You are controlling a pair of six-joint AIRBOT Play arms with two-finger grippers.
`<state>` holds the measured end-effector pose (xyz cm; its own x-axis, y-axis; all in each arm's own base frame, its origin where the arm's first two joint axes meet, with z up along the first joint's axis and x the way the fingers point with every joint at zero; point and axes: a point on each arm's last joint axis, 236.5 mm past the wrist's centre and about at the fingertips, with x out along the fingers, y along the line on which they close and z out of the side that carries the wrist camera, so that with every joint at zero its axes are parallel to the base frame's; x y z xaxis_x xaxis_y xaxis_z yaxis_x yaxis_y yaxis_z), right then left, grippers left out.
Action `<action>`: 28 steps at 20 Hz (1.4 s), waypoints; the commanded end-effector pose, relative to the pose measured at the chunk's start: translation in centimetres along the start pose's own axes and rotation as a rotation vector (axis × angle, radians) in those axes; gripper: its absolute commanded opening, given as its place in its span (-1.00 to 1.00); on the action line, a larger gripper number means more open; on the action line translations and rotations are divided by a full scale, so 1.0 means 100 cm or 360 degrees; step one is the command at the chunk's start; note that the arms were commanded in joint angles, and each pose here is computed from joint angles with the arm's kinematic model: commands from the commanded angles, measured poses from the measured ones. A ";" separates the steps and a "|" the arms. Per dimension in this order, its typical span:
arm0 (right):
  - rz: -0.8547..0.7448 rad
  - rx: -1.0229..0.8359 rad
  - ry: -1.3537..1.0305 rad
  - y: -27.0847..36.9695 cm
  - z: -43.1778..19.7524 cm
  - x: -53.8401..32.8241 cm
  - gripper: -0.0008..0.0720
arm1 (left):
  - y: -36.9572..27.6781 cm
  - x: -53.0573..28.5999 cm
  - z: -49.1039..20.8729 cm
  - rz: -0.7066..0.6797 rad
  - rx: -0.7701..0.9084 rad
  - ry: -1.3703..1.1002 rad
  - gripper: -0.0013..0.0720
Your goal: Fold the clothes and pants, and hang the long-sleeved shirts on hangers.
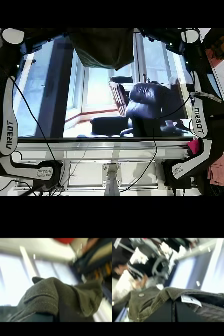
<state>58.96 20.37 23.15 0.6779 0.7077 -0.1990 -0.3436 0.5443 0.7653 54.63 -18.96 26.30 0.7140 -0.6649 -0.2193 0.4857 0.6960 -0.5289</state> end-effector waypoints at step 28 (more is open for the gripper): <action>-0.0539 0.0585 0.0738 -0.009 -0.323 -0.163 -0.92 | -0.001 -0.199 -0.291 0.0518 -0.0154 0.0692 -0.92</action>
<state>24.94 23.27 5.36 0.2118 0.7094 -0.6723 0.0887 0.6711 0.7360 24.99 -13.61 6.43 0.4992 -0.4804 -0.7211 0.2536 0.8768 -0.4085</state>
